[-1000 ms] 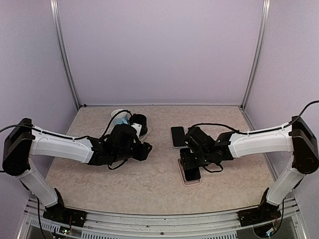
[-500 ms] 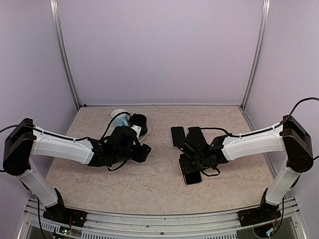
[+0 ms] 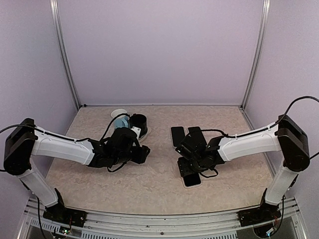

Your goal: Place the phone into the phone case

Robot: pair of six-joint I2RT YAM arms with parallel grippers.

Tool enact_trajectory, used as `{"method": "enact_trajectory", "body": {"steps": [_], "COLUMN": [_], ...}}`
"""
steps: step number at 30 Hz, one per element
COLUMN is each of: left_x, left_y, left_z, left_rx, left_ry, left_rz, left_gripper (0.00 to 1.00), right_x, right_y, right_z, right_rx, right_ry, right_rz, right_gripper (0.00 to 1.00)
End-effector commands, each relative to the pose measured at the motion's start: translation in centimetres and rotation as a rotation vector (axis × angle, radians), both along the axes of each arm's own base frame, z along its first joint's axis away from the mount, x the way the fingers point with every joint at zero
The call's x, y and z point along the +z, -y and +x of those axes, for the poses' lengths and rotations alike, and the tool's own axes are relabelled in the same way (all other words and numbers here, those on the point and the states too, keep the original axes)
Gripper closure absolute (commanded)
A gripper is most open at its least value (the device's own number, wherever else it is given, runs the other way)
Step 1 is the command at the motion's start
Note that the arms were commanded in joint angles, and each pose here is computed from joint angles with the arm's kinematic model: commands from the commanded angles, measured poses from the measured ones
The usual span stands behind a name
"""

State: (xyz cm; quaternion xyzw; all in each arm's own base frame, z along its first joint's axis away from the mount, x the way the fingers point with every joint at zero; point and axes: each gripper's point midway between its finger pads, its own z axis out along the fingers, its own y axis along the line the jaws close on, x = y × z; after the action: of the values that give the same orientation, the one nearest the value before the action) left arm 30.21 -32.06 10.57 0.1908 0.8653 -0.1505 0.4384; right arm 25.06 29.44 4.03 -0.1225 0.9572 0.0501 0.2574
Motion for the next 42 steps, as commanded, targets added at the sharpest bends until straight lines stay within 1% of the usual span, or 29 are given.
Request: {"method": "enact_trajectory", "body": {"steps": [1,3,5,6,7,10,12,15,19,23,25,28,35,38,42], "left_x": [-0.5,-0.6,-0.6,-0.6,-0.6,-0.5,-0.3,-0.2,-0.2,-0.1,-0.2,0.1,-0.2,-0.7,-1.2], "left_y": [-0.6,-0.6,-0.5,-0.5,-0.5,-0.4,-0.3,-0.2,-0.4,-0.5,-0.6,-0.7,-0.8,-0.5,-0.3], "left_z": [0.3,0.3,0.3,0.3,0.3,0.5,0.5,0.6,0.6,0.5,0.4,0.4,0.4,0.3,0.2], "left_rx": [0.019,0.019,0.017,0.016,0.016,0.015,0.013,0.010,0.014,0.020,0.024,0.029,0.031,0.025,0.020], "left_ry": [0.003,0.000,0.000,0.001,0.001,0.003,0.005,0.005,0.006,0.001,-0.001,0.000,-0.006,-0.021,-0.034], "left_rz": [0.013,0.013,0.014,0.015,0.015,0.019,0.021,0.025,0.032,0.027,0.024,0.016,0.023,0.016,0.015], "left_gripper": [0.41,0.42,0.41,0.41,0.41,0.41,0.41,0.42,0.41,0.41,0.41,0.41,0.41,0.41,0.42], "right_x": [-1.5,-2.0,-2.0,-1.8,-1.5,-0.6,-0.6,-0.7,-1.5,-2.9,-3.3,-2.3,0.1,-0.2,-1.8], "right_y": [0.0,0.1,-0.1,-0.2,-0.4,-0.6,-0.4,0.4,1.2,0.9,0.7,0.8,0.3,-0.3,-0.7], "right_z": [-0.7,-1.0,-1.2,-1.3,-1.4,-1.7,-2.2,-2.9,-3.7,-4.2,-3.8,-2.7,-0.5,0.3,1.0], "right_rx": [-0.004,0.000,0.017,0.029,0.038,0.065,0.084,0.092,0.105,0.134,0.142,0.139,0.158,0.158,0.158], "right_ry": [-0.044,-0.061,-0.077,-0.082,-0.086,-0.119,-0.166,-0.219,-0.273,-0.331,-0.329,-0.281,-0.222,-0.223,-0.235], "right_rz": [-0.029,-0.043,-0.038,-0.034,-0.032,-0.023,-0.015,-0.034,-0.063,-0.044,-0.049,-0.077,-0.045,-0.011,-0.044], "right_gripper": [0.39,0.31,0.17,0.07,0.02,0.01,0.01,0.01,0.01,0.01,0.01,0.01,0.01,0.01,0.01]}}
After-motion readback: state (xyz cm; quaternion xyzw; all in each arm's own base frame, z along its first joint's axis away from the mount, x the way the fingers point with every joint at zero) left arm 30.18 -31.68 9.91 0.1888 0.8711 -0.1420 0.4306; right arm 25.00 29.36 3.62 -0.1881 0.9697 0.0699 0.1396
